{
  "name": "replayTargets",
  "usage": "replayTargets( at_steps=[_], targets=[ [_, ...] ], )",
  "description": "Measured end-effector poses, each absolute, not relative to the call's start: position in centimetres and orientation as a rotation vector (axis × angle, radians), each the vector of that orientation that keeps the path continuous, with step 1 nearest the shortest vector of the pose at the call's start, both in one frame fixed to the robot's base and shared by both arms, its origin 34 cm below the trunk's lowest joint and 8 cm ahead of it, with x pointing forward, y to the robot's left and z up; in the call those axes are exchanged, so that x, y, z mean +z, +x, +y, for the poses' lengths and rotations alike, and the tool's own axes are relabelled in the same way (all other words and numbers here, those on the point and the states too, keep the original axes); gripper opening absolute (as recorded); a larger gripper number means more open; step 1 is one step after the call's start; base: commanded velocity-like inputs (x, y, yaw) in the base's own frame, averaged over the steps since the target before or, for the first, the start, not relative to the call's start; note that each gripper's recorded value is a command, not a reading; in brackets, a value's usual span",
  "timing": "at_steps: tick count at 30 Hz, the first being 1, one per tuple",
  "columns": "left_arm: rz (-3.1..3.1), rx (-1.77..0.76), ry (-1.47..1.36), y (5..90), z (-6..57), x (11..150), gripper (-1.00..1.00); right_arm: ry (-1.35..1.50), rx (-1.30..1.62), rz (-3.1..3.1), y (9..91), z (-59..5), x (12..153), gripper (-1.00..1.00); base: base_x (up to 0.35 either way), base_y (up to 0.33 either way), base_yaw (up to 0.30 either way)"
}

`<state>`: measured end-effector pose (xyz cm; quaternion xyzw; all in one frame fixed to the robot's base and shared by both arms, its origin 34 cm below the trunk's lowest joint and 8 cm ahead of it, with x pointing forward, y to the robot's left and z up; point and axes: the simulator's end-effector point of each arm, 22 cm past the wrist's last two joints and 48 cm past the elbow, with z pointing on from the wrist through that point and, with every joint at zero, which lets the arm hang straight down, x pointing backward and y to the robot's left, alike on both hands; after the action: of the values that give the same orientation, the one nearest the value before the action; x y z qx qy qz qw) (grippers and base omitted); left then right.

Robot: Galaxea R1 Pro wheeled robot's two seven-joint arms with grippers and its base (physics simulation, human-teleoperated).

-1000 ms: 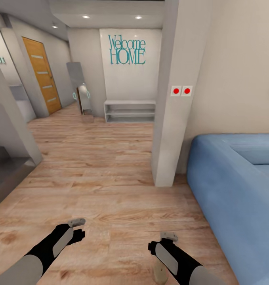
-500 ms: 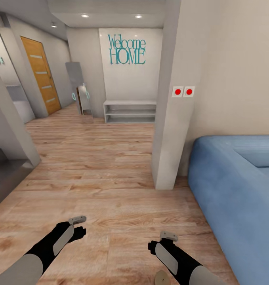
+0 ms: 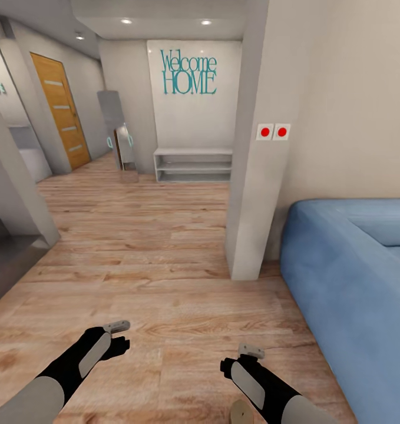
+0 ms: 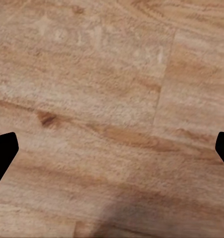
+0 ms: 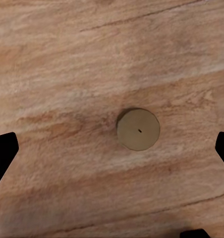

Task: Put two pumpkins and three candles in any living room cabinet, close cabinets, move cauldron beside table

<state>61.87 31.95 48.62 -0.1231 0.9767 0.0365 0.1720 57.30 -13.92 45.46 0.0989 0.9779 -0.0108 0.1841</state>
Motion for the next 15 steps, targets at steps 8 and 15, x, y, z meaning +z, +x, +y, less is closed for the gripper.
replayTargets(
  at_steps=[8,15],
  targets=[
    [2.774,0.099,-0.355,61.6,32.1,47.1,1.00,0.311,-0.026,2.697,58.3,-14.1,44.4,1.00,0.000,0.000,0.000],
    [2.783,0.024,-0.340,62.2,31.0,47.2,1.00,0.320,-0.025,2.682,58.3,-14.2,43.1,1.00,0.000,0.000,0.000]
  ],
)
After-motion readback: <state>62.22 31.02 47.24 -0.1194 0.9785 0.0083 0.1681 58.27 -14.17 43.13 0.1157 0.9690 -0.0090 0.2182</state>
